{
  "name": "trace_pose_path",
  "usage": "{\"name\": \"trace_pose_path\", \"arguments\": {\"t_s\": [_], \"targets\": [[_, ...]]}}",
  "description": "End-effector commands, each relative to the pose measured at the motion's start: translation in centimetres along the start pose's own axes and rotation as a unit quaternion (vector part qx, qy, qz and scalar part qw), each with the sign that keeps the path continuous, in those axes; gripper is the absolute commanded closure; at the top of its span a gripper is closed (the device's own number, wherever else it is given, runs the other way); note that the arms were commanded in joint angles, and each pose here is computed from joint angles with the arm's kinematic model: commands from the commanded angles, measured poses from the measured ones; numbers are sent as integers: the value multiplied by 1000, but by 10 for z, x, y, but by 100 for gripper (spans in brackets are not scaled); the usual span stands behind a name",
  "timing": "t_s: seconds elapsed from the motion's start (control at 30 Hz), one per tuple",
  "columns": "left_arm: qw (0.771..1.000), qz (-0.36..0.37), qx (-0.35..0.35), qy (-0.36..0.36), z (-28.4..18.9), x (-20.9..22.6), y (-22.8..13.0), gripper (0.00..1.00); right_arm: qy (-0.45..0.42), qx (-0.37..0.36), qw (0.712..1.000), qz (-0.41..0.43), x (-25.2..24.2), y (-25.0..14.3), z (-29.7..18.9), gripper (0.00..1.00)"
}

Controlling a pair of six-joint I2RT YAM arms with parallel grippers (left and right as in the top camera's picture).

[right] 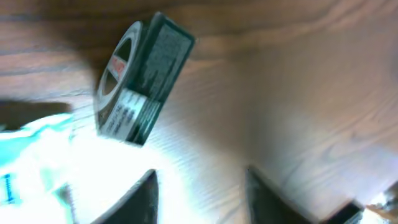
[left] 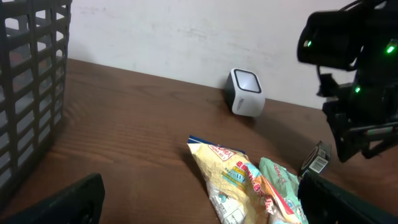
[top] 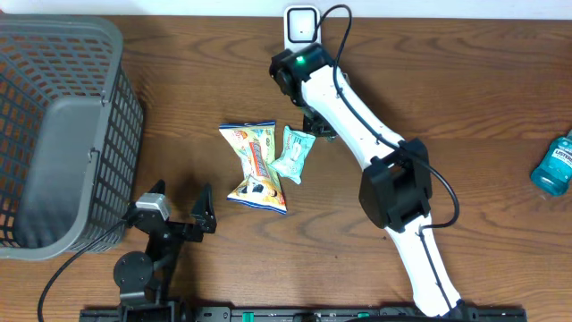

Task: Scan the item barcode
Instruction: 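Lift the green Zam-Buk tin and carry it toward the scanner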

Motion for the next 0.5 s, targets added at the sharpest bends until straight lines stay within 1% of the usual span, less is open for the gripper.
{"name": "trace_pose_path", "arguments": {"t_s": [0.0, 0.03, 0.07, 0.13, 0.17, 0.2, 0.23, 0.27, 0.3, 0.33, 0.37, 0.47], "targets": [[1000, -5, 22, 0, 1, 2, -14, 2, 64, 19, 993, 95, 7, 8, -13, 34], [1000, -5, 22, 0, 1, 2, -14, 2, 76, 12, 992, 105, 10, 15, -12, 19], [1000, -5, 22, 0, 1, 2, -14, 2, 80, 9, 991, 110, 10, 18, -11, 13], [1000, -5, 22, 0, 1, 2, -14, 2, 79, 15, 988, 131, 6, 21, -8, 12], [1000, -5, 22, 0, 1, 2, -14, 2, 76, 18, 987, 140, 4, 22, -6, 14], [1000, -5, 22, 0, 1, 2, -14, 2, 77, 18, 987, 143, 3, 24, -5, 18], [1000, -5, 22, 0, 1, 2, -14, 2, 79, 17, 986, 145, 3, 25, -4, 25], [1000, -5, 22, 0, 1, 2, -14, 2, 80, 16, 986, 147, 2, 27, -4, 39], [1000, -5, 22, 0, 1, 2, -14, 2, 80, 16, 985, 150, 2, 28, -3, 46], [1000, -5, 22, 0, 1, 2, -14, 2, 80, 16, 984, 161, 1, 28, -3, 45], [1000, -5, 22, 0, 1, 2, -14, 2, 80, 16, 979, 187, 2, 30, -2, 39], [1000, -5, 22, 0, 1, 2, -14, 2, 88, 9, 974, 208, 7, 37, 7, 39]]}}
Point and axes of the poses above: each gripper's point midway between its finger pads, its own z axis out along the fingers, its own x axis along the line the jaws close on, y = z × x, the point moved 2 cm from there along -z, back along the fingers
